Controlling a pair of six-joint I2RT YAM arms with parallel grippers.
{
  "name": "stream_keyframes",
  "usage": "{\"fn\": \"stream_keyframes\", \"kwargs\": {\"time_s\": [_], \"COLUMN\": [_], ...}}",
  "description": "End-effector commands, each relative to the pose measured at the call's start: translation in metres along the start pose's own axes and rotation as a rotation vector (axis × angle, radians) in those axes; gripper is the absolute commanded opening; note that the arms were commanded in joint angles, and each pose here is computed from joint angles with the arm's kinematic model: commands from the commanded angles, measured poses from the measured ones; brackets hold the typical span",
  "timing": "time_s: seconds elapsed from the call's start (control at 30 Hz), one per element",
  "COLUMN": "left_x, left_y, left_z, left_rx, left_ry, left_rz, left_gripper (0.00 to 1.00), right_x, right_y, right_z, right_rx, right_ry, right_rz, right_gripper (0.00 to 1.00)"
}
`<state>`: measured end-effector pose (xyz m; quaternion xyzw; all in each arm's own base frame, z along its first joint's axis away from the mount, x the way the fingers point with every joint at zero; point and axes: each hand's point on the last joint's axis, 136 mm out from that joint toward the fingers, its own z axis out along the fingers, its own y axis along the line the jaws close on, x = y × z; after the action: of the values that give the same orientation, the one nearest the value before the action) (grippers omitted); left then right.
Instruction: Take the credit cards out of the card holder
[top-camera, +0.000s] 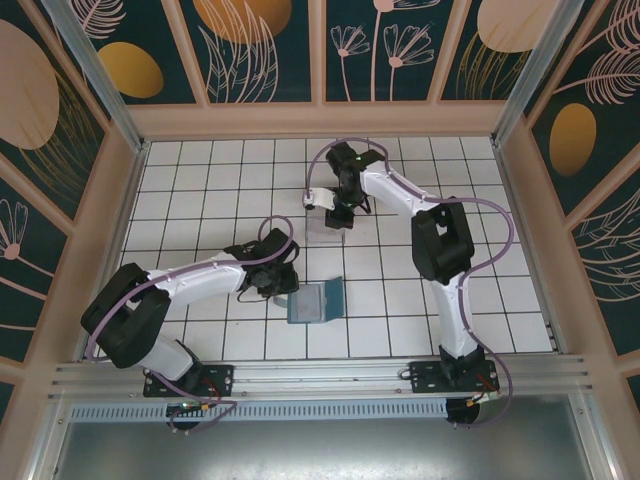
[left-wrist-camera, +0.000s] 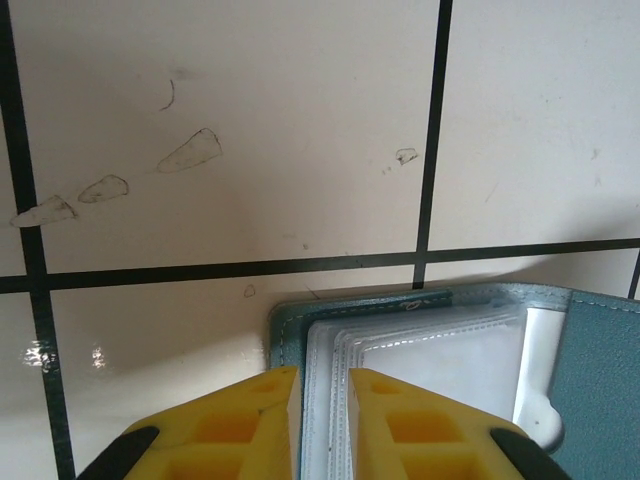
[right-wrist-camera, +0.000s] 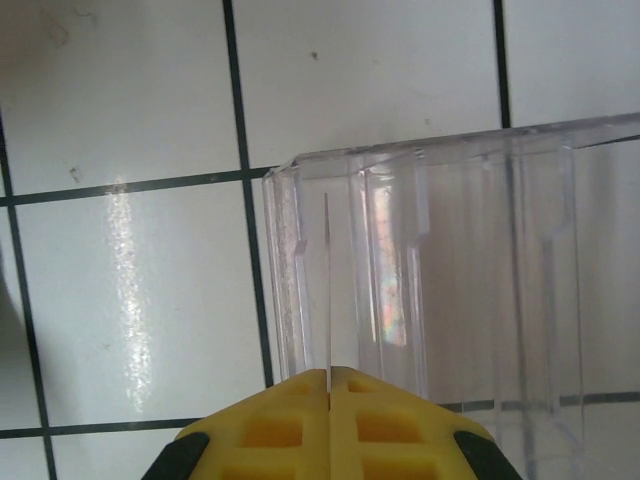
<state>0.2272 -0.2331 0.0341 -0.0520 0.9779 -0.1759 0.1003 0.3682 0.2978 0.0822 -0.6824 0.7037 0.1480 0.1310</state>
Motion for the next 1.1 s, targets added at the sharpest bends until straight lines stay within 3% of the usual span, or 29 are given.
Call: {"fn": "stream_keyframes", "kwargs": {"time_s": [0.0, 0.23, 0.47, 0.67, 1.07], "left_x": [-0.003, -0.002, 0.0, -0.002, -0.007], "left_y": [0.0, 0.004, 0.006, 0.008, 0.004], "left_z": [0.0, 0.0, 0.002, 0.003, -0.001], "left_rx": [-0.006, -0.014, -0.017, -0.02, -0.011], "left_ry": [0.003, 0.003, 0.005, 0.008, -0.001], "left_rz": [0.007, 0.002, -0.002, 0.0, 0.01], "left_gripper": [0.21, 0.21, 0.21, 0.21, 0.21], "right_x": [0.001, 0.004, -0.001, 0.001, -0.007], "right_y": [0.016, 0.02, 0.011, 0.001, -0.039], "right_z": [0.002, 0.011, 0.011, 0.006, -0.029], "right_rx": [-0.086, -0.098, -0.057, 0.005, 0.341], "right_ry": [0.001, 0.022, 0.026, 0.039, 0.021], "right_rz": [0.012, 0.02, 0.005, 0.001, -0.026], "right_gripper": [0.0, 0.01, 0.21, 0.27, 0.35]}}
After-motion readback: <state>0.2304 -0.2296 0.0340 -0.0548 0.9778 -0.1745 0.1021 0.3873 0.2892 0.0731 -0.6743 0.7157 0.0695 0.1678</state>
